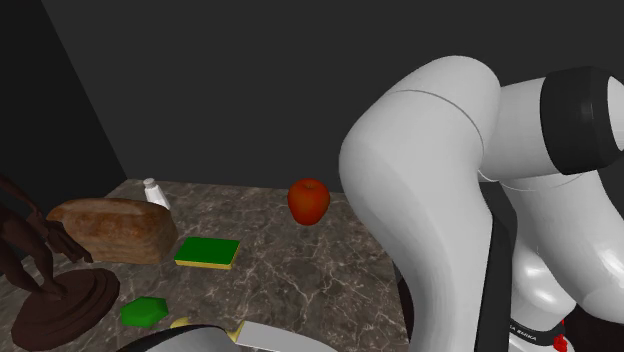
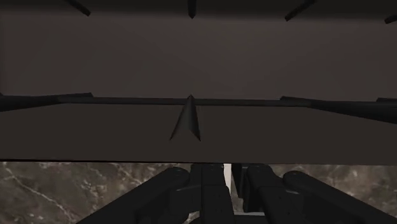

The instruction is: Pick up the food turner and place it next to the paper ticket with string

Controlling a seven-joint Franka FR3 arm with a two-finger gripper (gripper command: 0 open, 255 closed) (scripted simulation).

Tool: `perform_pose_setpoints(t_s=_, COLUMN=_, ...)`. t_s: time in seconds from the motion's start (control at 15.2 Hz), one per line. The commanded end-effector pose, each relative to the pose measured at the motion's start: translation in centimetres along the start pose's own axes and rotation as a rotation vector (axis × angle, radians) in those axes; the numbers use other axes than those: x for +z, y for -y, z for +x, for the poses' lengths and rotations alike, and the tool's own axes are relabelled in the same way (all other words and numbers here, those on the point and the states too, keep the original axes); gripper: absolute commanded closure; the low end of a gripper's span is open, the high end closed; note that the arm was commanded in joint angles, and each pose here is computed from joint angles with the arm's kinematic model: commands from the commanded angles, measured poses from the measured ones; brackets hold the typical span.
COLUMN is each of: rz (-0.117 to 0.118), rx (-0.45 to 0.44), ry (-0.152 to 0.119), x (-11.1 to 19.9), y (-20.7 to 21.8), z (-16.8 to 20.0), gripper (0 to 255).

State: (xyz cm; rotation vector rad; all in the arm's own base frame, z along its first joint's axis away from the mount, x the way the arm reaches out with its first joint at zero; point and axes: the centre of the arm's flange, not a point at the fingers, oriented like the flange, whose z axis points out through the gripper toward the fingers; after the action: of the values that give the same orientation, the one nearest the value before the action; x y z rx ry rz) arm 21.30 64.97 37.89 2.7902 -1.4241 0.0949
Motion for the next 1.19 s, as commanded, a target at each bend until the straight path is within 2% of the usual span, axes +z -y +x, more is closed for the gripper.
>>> perform_pose_setpoints(t_s=0.0, rz=-0.020, rx=-0.007, ry=-0.009, x=2.3, y=-0.4, z=-0.4, gripper=255)
perform_pose_setpoints(t_s=0.53, rz=-0.020, rx=-0.007, ry=-0.009, x=2.8, y=-0.4, z=-0.5, gripper=255)
perform_pose_setpoints(t_s=0.59, rz=-0.020, rx=-0.007, ry=-0.009, x=3.1, y=-0.7, z=-0.7, gripper=0)
perform_pose_setpoints(t_s=0.79, rz=-0.020, rx=-0.006, ry=-0.008, x=2.9, y=-0.9, z=0.3, gripper=0)
perform_pose_setpoints(t_s=0.92, rz=-0.020, rx=-0.007, ry=-0.009, x=2.8, y=-0.4, z=-0.5, gripper=0)
perform_pose_setpoints(t_s=1.12, rz=-0.020, rx=-0.007, ry=-0.009, x=-1.2, y=-0.3, z=-0.5, gripper=0)
